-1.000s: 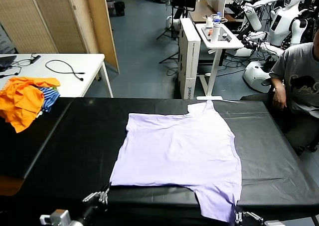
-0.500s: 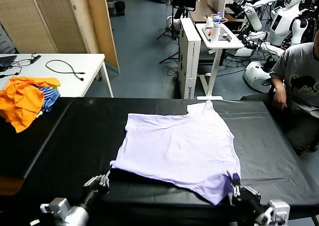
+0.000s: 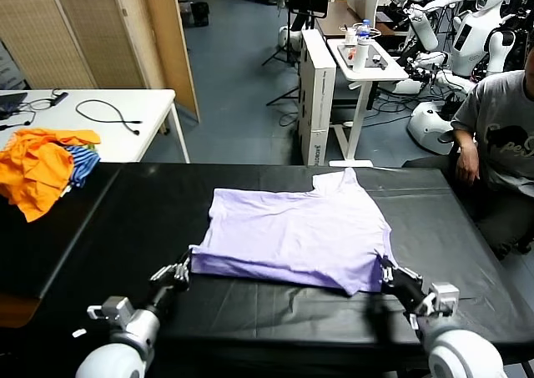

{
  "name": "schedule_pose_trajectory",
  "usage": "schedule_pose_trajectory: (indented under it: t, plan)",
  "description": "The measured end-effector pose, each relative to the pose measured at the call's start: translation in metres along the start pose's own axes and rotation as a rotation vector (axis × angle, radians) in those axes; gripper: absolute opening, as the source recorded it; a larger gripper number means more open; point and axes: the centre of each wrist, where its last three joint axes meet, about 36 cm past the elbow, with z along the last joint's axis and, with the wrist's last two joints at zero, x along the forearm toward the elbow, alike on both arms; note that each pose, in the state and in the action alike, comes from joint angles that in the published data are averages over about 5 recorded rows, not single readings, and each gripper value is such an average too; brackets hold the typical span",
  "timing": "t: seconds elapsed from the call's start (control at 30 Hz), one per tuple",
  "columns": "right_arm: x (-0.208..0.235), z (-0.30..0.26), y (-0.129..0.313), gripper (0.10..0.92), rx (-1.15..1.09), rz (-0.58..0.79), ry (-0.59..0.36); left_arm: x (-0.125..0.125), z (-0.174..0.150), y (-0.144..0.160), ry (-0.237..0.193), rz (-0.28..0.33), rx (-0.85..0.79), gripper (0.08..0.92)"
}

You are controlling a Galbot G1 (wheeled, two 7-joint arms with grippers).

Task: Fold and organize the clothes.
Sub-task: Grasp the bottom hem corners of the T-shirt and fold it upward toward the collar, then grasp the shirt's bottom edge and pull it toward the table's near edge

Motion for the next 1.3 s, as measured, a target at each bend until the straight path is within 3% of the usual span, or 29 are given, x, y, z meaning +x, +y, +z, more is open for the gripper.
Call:
schedule_pose_trajectory:
  t: [0.4,0.5,0.67,0.77,0.87,1.0,1.1,1.3]
  plan:
    - [-0.012,0.000,-0.003,0.156,0.005,0.003,0.021,-0.024,0.004,0.012,0.034,0.012,-0.057,0.144]
    - [-0.011,0.000,-0.003,0.270,0.006,-0.013,0.029,-0.027,0.003,0.015,0.042,0.014,-0.067,0.144]
    - [0.001,-0.004,-0.004,0.585,0.021,-0.032,0.047,-0.027,0.003,0.013,0.049,0.020,-0.072,0.167]
    - [0.013,-0.005,-0.004,0.769,0.045,-0.028,0.065,-0.024,0.001,0.008,0.046,0.020,-0.064,0.301]
    - [0.026,-0.005,-0.003,0.880,0.071,-0.023,0.069,-0.018,-0.001,0.003,0.043,0.023,-0.056,0.488]
    - [0.042,0.000,-0.002,0.905,0.091,-0.019,0.071,-0.009,-0.001,-0.005,0.039,0.025,-0.057,0.746]
    - [0.051,0.004,-0.003,0.907,0.093,-0.018,0.076,-0.003,0.003,-0.007,0.051,0.023,-0.052,0.870]
    - [0.056,0.012,-0.008,0.896,0.094,-0.012,0.088,0.002,0.011,-0.011,0.076,0.022,-0.034,0.906]
